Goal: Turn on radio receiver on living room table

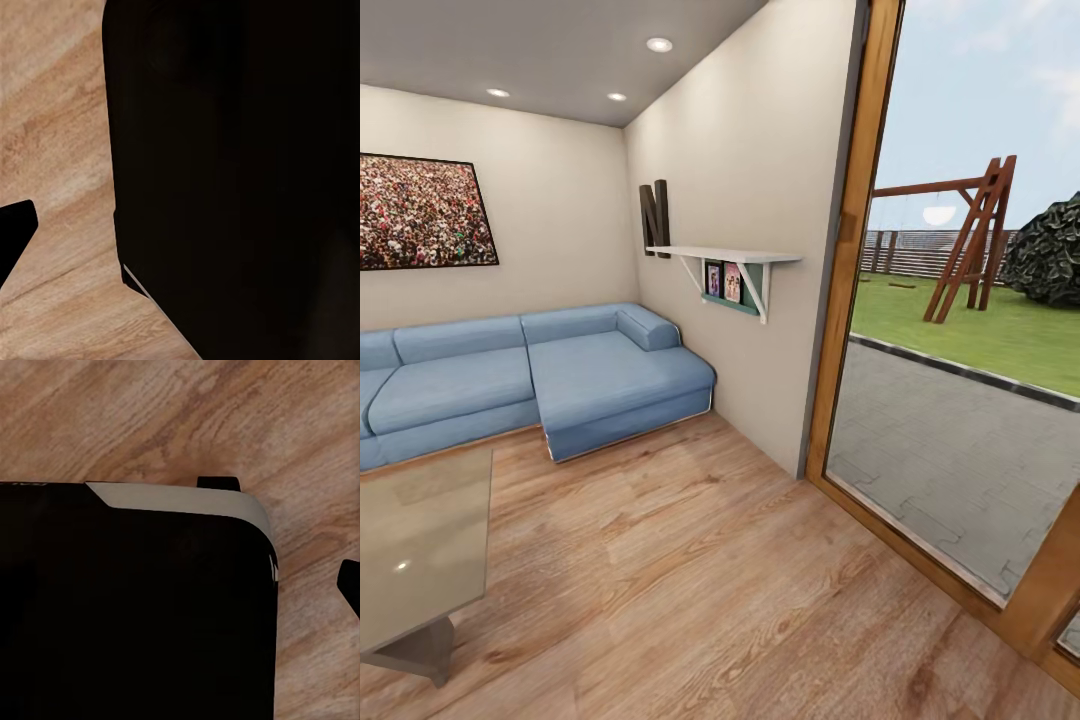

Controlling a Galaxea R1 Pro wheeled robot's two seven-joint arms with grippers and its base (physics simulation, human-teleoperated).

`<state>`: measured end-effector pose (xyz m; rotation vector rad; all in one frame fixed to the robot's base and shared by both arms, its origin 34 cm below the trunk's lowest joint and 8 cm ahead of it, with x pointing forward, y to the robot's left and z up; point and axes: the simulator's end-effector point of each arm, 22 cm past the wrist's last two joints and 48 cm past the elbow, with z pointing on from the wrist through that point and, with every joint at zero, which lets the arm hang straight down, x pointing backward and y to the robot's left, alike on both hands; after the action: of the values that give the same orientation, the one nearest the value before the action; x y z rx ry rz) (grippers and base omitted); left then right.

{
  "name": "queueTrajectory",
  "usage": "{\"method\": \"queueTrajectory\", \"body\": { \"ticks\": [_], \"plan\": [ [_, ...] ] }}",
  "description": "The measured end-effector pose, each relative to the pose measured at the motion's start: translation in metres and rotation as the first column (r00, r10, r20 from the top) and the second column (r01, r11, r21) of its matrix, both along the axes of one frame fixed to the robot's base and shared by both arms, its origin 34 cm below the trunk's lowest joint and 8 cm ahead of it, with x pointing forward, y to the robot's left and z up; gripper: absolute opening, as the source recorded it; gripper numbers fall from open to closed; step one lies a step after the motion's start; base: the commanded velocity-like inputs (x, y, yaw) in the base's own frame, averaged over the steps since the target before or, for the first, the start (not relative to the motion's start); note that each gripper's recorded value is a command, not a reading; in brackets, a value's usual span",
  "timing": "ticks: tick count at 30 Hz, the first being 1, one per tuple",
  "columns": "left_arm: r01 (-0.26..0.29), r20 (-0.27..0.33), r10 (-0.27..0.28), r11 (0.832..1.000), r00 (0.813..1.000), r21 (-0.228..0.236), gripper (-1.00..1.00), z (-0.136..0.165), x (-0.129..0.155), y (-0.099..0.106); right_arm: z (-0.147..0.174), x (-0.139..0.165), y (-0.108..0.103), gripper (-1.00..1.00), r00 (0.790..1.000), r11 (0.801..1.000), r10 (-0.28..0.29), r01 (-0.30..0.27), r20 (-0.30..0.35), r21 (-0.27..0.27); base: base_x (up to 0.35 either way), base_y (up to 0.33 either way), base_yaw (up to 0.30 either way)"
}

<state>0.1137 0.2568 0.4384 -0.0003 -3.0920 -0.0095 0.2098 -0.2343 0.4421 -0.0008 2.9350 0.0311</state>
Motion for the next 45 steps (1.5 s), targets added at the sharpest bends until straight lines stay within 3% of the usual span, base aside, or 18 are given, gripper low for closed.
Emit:
{"method": "queueTrajectory", "body": {
  "ticks": [15, 19, 20, 21, 24, 25, 28, 29, 31, 33, 35, 38, 39, 40, 41, 42, 45],
  "plan": [
    [-0.007, 0.0, 0.007, 1.0, 1.0, -0.002, 1.0, 0.0, 0.0, -0.002, 0.0, 0.0, 0.003, 1.0, 1.0, 1.0, -0.007, 0.007, -0.002, 0.006, 0.0, 0.0, 0.0],
    [-0.016, 0.014, 0.016, 0.999, 1.0, -0.029, 1.0, 0.0, 0.007, -0.021, 0.0, 0.001, 0.009, 1.0, 1.0, 1.0, -0.012, 0.012, 0.001, 0.016, 0.0, 0.0, 0.0],
    [-0.017, 0.018, 0.018, 0.999, 1.0, -0.042, 1.0, 0.0, 0.009, -0.031, 0.001, 0.004, 0.018, 1.0, 1.0, 1.0, -0.011, 0.011, 0.007, 0.029, 0.0, 0.0, 0.0],
    [-0.02, 0.033, 0.022, 0.998, 0.999, -0.067, 1.0, 0.001, 0.016, -0.049, 0.006, 0.025, 0.042, 1.0, 0.998, 0.998, -0.01, 0.007, 0.058, 0.06, 0.0, 0.0, 0.0],
    [-0.019, 0.087, 0.026, 0.997, 0.996, -0.078, 1.0, 0.001, 0.042, -0.057, 0.015, 0.061, 0.052, 1.0, 0.988, 0.997, -0.022, 0.01, 0.151, 0.074, 0.0, 0.0, 0.0],
    [-0.014, 0.191, 0.028, 0.997, 0.981, -0.076, 1.0, 0.006, 0.092, -0.054, 0.031, 0.111, 0.054, 1.0, 0.963, 0.997, -0.032, 0.012, 0.269, 0.076, 0.0, 0.0, 0.0],
    [-0.01, 0.356, 0.027, 0.999, 0.934, -0.049, 1.0, 0.023, 0.172, -0.033, 0.059, 0.173, 0.05, 1.0, 0.913, 0.997, -0.043, 0.014, 0.405, 0.073, 0.0, 0.0, 0.0],
    [-0.011, 0.45, 0.021, 1.0, 0.893, -0.025, 1.0, 0.04, 0.219, -0.017, 0.081, 0.212, 0.047, 1.0, 0.875, 0.997, -0.049, 0.018, 0.482, 0.069, 0.0, 0.0, 0.0],
    [-0.029, 0.695, 0.017, 1.0, 0.719, 0.006, 1.0, 0.119, 0.343, 0.006, 0.138, 0.286, 0.033, 1.0, 0.8, 0.998, -0.065, 0.046, 0.596, 0.047, 0.0, 0.0, 0.0],
    [-0.071, 0.762, 0.025, 0.997, 0.648, 0.028, 1.0, 0.158, 0.381, 0.023, 0.168, 0.315, 0.023, 1.0, 0.781, 0.997, -0.071, 0.07, 0.621, 0.026, 0.0, 0.0, 0.0],
    [-0.127, 0.794, 0.033, 0.99, 0.607, 0.056, 1.0, 0.19, 0.407, 0.041, 0.197, 0.34, 0.014, 1.0, 0.766, 0.995, -0.078, 0.096, 0.638, 0.007, 0.0, 0.0, 0.0],
    [-0.203, 0.828, 0.04, 0.975, 0.56, 0.091, 1.0, 0.238, 0.447, 0.063, 0.252, 0.39, 0.005, 1.0, 0.715, 0.992, -0.088, 0.127, 0.694, -0.006, 0.0, 0.0, 0.0],
    [-0.23, 0.853, 0.041, 0.969, 0.52, 0.094, 1.0, 0.267, 0.473, 0.07, 0.284, 0.422, 0.003, 1.0, 0.678, 0.991, -0.09, 0.135, 0.729, -0.003, 0.0, 0.0, 0.0],
    [-0.251, 0.884, 0.043, 0.964, 0.466, 0.085, 1.0, 0.302, 0.509, 0.074, 0.323, 0.46, 0.003, 1.0, 0.643, 0.991, -0.088, 0.137, 0.761, -0.001, 0.0, 0.0, 0.0],
    [-0.256, 0.891, 0.046, 0.963, 0.451, 0.08, 1.0, 0.314, 0.525, 0.075, 0.341, 0.477, 0.003, 1.0, 0.634, 0.991, -0.086, 0.136, 0.769, -0.001, 0.0, 0.0, 0.0],
    [-0.258, 0.887, 0.05, 0.963, 0.46, 0.08, 1.0, 0.318, 0.538, 0.075, 0.362, 0.496, 0.004, 1.0, 0.63, 0.991, -0.082, 0.133, 0.772, -0.003, 0.0, 0.0, 0.0],
    [-0.254, 0.859, 0.058, 0.963, 0.508, 0.085, 1.0, 0.302, 0.55, 0.074, 0.393, 0.527, 0.006, 1.0, 0.621, 0.992, -0.077, 0.129, 0.78, -0.005, 0.0, 0.0, 0.0]
  ]
}}
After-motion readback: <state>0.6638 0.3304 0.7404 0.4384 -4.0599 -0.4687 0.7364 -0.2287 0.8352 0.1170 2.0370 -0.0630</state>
